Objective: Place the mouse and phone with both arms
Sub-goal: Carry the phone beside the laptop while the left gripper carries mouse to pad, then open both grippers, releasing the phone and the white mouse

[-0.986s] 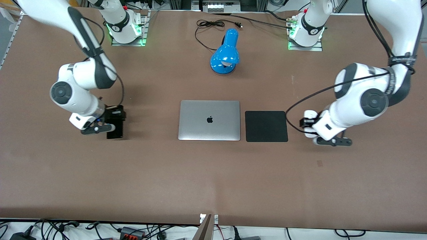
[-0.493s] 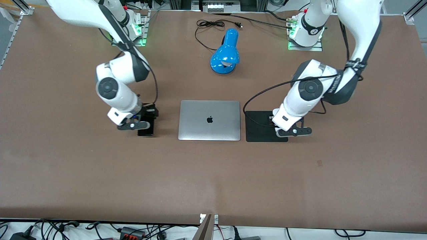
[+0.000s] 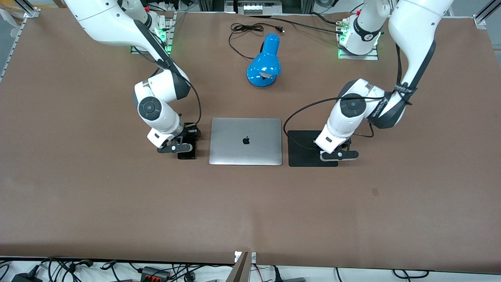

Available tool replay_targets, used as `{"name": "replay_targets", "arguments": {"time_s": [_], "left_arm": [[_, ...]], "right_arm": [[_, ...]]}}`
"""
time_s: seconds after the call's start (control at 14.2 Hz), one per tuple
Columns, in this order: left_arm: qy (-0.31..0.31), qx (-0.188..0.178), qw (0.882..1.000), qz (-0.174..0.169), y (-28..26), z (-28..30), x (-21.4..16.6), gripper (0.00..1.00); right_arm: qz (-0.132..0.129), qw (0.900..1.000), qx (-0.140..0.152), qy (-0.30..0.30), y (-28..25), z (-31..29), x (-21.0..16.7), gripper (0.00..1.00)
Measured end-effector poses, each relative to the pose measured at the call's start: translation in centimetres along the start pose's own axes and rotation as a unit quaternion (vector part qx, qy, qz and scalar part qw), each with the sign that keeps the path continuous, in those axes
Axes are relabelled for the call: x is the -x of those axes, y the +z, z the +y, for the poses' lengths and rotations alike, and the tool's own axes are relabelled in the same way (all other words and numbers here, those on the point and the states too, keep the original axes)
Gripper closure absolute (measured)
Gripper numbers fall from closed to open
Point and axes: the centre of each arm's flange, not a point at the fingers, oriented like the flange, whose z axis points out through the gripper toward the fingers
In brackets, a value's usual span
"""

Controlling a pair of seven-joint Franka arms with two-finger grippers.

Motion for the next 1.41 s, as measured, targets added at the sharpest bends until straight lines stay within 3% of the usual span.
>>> {"name": "replay_targets", "arguments": {"time_s": [0.35, 0.7, 0.77, 0.92, 1.06, 1.2, 1.41], "left_arm": [[-0.018, -0.001, 1.0, 0.024, 3.3, 2.6, 1.7, 0.38], [-0.017, -0.003, 1.0, 0.022, 4.8, 3.0, 2.4, 0.38], [-0.016, -0.004, 1.0, 0.023, 4.9, 3.0, 2.4, 0.33], [-0.019, -0.003, 0.999, 0.027, 4.6, 3.2, 2.2, 0.15], [-0.023, -0.006, 0.999, 0.038, 3.2, 3.1, 1.3, 0.0], [-0.025, -0.034, 0.998, 0.046, 0.4, 2.8, 0.1, 0.0], [0.016, -0.115, 0.993, 0.028, -5.8, 3.2, -0.6, 0.0]], "right_arm": [[0.001, 1.0, -0.001, 0.008, 1.2, -0.9, 0.3, 0.2], [0.003, 1.0, 0.008, -0.006, 1.4, 0.5, -0.1, 0.2], [0.003, 1.0, 0.009, -0.007, 1.4, 0.6, -0.2, 0.2], [0.003, 1.0, 0.009, -0.007, 1.4, 0.7, -0.2, 0.2], [0.009, 1.0, 0.009, -0.002, 0.9, 1.2, -0.7, 0.06], [0.023, 1.0, 0.01, 0.014, -2.5, 3.0, -2.3, 0.0], [0.026, 0.998, 0.026, 0.045, -13.5, 7.8, -5.2, 0.0]]}}
